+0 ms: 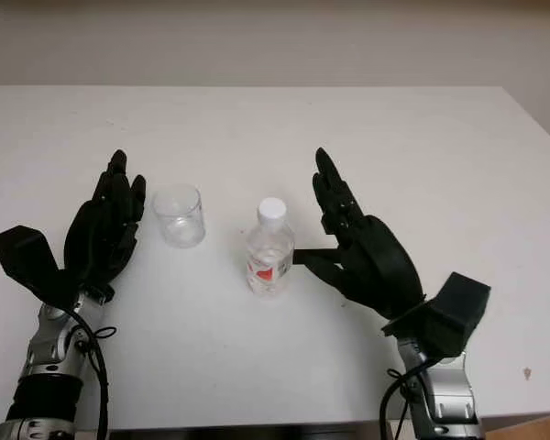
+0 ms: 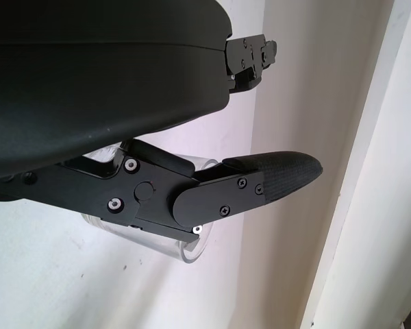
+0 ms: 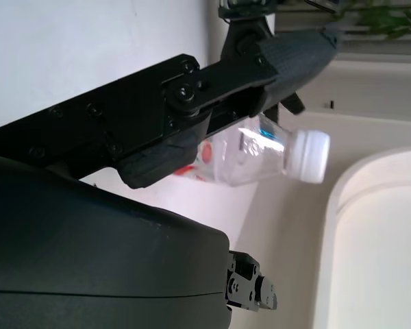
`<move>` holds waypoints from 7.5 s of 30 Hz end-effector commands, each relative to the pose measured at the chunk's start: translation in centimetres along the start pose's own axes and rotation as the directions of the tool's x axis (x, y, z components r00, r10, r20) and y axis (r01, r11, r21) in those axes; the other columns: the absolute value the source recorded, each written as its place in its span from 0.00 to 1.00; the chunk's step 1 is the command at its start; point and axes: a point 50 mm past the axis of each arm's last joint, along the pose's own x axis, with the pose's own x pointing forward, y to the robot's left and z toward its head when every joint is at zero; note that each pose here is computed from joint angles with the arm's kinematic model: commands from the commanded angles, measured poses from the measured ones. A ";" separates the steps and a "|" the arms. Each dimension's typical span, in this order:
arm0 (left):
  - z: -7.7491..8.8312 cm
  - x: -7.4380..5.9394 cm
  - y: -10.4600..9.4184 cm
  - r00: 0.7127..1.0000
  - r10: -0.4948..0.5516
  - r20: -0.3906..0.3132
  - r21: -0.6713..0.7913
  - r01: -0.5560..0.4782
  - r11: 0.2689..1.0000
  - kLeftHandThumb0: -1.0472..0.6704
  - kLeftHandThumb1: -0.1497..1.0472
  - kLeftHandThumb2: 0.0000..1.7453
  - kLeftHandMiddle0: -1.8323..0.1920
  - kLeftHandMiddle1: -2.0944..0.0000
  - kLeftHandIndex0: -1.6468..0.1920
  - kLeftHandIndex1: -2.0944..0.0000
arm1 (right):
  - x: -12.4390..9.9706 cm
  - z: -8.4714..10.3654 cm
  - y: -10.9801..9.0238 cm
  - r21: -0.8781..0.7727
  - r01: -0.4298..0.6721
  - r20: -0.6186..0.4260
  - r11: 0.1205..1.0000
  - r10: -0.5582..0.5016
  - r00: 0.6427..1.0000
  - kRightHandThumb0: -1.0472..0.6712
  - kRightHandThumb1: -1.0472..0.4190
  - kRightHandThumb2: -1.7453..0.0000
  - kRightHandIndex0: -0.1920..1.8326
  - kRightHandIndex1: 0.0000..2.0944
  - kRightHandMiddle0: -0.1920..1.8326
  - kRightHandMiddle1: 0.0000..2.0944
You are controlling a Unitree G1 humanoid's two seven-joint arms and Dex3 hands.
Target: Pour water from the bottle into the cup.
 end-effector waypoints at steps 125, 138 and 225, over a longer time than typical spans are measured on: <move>-0.8 -0.3 -0.8 0.999 0.038 0.019 -0.056 -0.037 0.998 0.21 1.00 0.33 0.96 0.97 0.96 0.97 | 19.6 6.8 -1.5 -0.893 0.223 0.169 0.390 -0.168 0.971 0.38 0.00 0.89 0.70 1.00 0.61 1.00; -1.2 -0.4 -1.1 0.998 0.058 0.020 -0.073 -0.057 0.996 0.21 1.00 0.33 0.96 0.97 0.96 0.97 | 19.9 6.3 0.4 -0.981 0.191 0.192 0.043 0.012 0.981 0.36 0.00 0.90 0.73 1.00 0.49 1.00; -1.5 -0.1 -1.1 1.000 0.022 0.012 -0.083 -0.021 0.996 0.22 1.00 0.35 0.98 0.97 0.98 0.98 | 12.8 4.1 -7.1 -0.312 0.435 0.109 0.845 -0.423 0.900 0.40 0.00 0.81 0.68 1.00 0.56 1.00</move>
